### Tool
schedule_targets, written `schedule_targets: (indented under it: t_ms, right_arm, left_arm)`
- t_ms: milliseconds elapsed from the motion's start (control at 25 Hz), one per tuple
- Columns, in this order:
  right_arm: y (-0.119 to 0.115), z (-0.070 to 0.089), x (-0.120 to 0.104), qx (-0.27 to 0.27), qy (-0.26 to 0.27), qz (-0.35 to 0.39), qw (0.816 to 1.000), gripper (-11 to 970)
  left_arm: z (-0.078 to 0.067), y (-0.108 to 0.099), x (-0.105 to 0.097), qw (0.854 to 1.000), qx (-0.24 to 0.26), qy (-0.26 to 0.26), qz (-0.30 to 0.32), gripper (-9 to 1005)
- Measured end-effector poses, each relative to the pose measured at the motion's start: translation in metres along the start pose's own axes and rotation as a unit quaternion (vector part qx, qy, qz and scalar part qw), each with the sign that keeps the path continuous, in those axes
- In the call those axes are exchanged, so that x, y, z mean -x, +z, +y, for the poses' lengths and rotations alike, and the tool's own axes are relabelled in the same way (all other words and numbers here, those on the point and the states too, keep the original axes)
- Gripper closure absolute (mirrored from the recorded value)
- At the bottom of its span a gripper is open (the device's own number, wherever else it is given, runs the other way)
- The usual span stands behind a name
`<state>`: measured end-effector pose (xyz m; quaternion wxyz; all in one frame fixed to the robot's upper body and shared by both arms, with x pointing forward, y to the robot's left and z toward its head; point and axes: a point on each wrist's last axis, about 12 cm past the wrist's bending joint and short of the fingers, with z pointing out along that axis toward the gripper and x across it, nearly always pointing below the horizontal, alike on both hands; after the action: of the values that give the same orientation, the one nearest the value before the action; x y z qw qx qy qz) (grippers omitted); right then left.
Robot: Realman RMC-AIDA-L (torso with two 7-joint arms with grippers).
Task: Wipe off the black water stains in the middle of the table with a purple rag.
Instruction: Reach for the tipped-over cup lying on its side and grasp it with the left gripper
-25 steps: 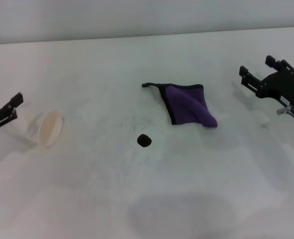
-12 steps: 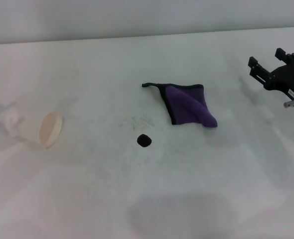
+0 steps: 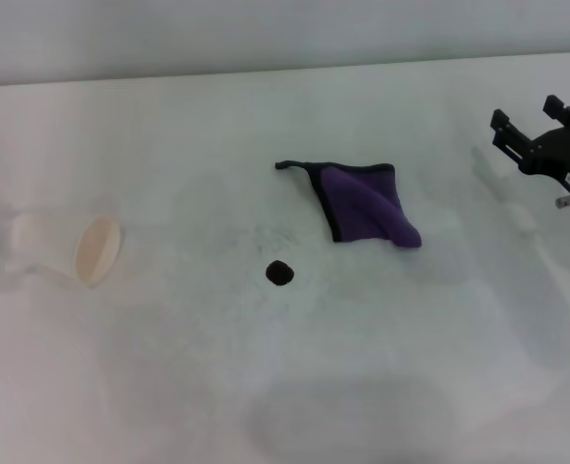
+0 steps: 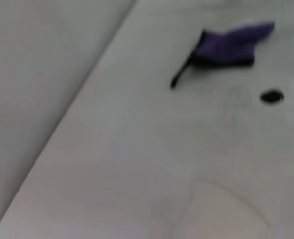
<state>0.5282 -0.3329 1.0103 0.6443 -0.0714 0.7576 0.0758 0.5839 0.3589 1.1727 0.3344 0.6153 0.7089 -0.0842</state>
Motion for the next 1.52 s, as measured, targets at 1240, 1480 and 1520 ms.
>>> schedule_targets:
  t_ms: [1240, 1480, 1520]
  right_arm:
    - [-0.001, 0.002, -0.011, 0.001, -0.004, 0.042, 0.999, 139]
    - [-0.003, 0.001, -0.012, 0.000, -0.003, 0.043, 0.999, 139]
    - [-0.003, 0.001, -0.012, 0.000, -0.003, 0.043, 0.999, 139]
  left_arm:
    - [-0.003, 0.076, 0.057, 0.969, -0.053, 0.217, 0.107, 112]
    - [-0.008, 0.087, 0.053, 0.968, -0.043, 0.221, 0.107, 112]
    - [-0.009, 0.088, 0.052, 0.969, -0.041, 0.220, 0.108, 112]
